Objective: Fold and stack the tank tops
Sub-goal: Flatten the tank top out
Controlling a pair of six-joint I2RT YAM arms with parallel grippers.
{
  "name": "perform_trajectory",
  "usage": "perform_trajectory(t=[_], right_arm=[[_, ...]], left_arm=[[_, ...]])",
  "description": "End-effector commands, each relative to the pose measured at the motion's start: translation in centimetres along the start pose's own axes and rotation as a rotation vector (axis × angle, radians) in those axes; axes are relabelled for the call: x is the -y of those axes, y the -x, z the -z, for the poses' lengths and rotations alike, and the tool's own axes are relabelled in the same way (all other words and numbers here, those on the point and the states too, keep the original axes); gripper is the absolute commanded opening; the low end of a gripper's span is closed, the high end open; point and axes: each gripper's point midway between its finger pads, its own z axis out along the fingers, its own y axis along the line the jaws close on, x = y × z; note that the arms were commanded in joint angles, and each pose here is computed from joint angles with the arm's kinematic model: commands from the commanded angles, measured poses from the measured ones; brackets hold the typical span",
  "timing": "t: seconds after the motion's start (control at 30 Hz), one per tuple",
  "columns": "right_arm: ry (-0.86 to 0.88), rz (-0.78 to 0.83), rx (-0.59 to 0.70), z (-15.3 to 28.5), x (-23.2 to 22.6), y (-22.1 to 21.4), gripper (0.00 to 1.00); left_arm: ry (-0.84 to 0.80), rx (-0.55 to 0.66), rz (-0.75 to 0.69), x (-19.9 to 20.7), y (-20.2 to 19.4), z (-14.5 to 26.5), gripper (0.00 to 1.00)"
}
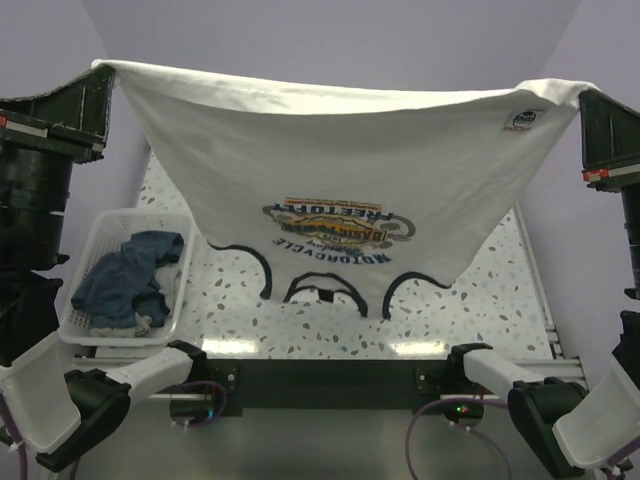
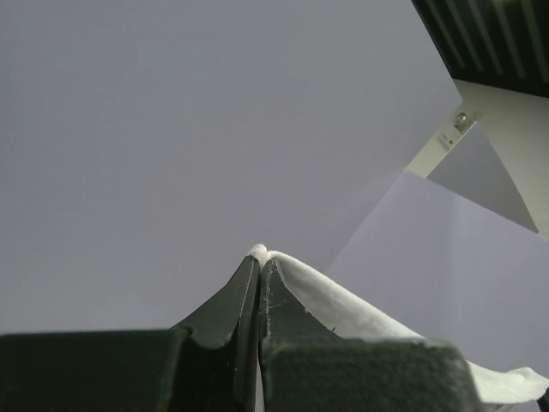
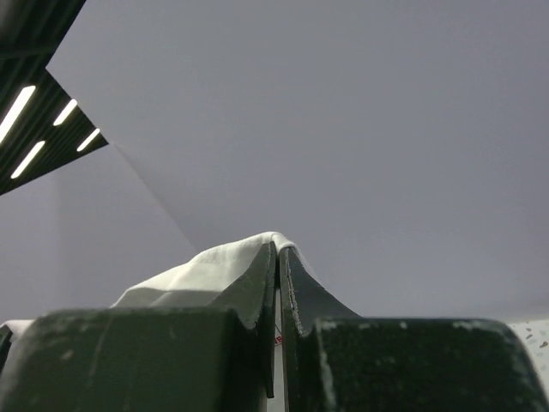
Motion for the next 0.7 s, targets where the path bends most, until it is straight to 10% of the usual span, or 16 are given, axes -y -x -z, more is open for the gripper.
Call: perform_trajectory(t=[0.0,0.53,0.67], right_arm=[[-0.055,0.021,0.006,-3.4,2.0,-1.1,0.0],[-0.039,-0.059,-0.362,-25.3,14.6,-24.7,0.0],[0.057,-0.08,-0.255,-29.7,12.4,-22.4,0.0]], left_arm=[[-0.012,0.043,-0.022,0.3,-0.2,-3.3,0.0],[-0.015,-0.183,-0.066,-13.0,-15.4,-22.7,0.0],[-0.16,-0.17,0.028,-16.1,-17.2,-28.3,0.0]])
